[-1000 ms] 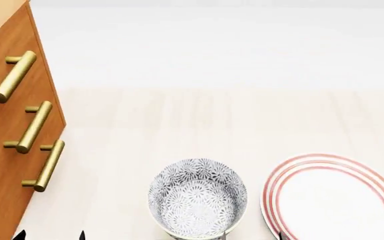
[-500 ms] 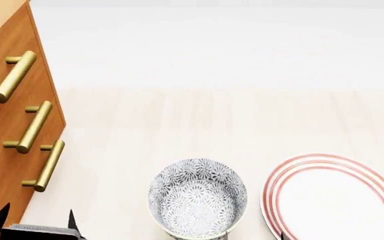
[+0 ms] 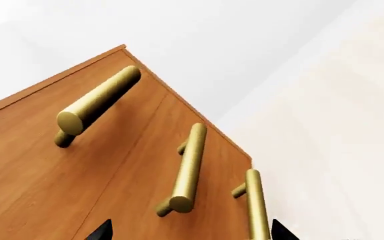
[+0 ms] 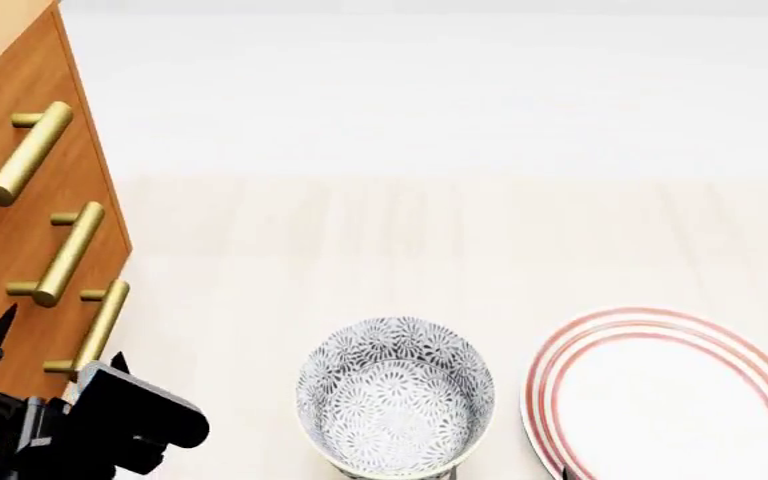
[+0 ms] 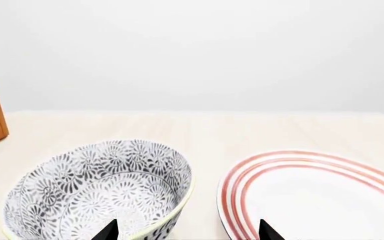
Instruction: Open the top drawer of the cabinet.
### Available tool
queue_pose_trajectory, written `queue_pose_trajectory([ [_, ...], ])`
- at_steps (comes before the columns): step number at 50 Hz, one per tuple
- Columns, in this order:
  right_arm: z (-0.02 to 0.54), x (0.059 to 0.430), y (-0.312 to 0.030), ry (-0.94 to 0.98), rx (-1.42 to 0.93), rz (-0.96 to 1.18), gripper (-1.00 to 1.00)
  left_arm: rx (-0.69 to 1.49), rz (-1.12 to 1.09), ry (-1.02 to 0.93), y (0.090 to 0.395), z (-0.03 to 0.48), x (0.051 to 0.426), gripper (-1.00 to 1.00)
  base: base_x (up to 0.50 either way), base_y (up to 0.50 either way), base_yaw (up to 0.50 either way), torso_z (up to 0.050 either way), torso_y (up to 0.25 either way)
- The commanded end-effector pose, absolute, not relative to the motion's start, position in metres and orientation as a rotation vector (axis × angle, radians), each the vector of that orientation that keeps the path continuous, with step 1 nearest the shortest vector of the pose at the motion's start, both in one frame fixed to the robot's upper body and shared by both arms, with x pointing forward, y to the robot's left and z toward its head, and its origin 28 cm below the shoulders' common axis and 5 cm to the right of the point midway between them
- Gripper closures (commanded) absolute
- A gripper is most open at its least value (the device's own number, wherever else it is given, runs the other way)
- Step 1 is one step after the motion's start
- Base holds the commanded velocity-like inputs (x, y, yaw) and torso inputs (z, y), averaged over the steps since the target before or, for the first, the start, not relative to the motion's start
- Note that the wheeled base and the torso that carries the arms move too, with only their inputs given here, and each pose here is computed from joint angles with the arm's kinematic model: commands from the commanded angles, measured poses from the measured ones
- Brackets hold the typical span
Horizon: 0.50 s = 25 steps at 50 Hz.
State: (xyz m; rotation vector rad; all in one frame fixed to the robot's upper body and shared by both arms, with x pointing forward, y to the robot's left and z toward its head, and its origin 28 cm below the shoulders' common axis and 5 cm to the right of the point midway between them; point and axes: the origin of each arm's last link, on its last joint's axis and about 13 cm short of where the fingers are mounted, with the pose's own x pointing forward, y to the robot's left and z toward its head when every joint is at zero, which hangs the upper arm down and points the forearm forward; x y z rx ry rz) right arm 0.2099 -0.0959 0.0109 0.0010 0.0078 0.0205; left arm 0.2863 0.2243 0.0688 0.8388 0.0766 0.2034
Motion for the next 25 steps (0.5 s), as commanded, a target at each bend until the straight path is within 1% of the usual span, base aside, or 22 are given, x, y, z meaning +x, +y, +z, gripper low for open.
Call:
queue_pose_trajectory([
  [1,0.012,0.210,-0.095,0.003,0.007,0.024,-1.00,1.018,0.207,0.055,0.227,0.075,0.297,-1.00,0.00,0.00,0.00,0.000,0.000],
  [14,0.012,0.210,-0.095,0.003,0.008,0.024,-1.00,1.229,0.210,0.029,0.233,0.077,0.302,-1.00,0.00,0.00,0.00,0.000,0.000],
  [15,0.012,0.210,-0.095,0.004,0.009,0.023,-1.00,1.264,0.231,0.020,0.234,0.078,0.303,-1.00,0.00,0.00,0.00,0.000,0.000],
  [17,0.012,0.210,-0.095,0.003,0.009,0.023,-1.00,1.267,0.238,0.019,0.235,0.079,0.304,-1.00,0.00,0.00,0.00,0.000,0.000],
  [19,0.011,0.210,-0.096,0.003,0.009,0.023,-1.00,1.328,0.250,0.006,0.236,0.080,0.305,-1.00,0.00,0.00,0.00,0.000,0.000],
  [23,0.011,0.210,-0.096,0.004,0.010,0.023,-1.00,1.354,0.267,-0.001,0.238,0.083,0.306,-1.00,0.00,0.00,0.00,0.000,0.000],
  [25,0.011,0.210,-0.096,0.005,0.010,0.023,-1.00,1.396,0.313,-0.030,0.240,0.087,0.307,-1.00,0.00,0.00,0.00,0.000,0.000],
])
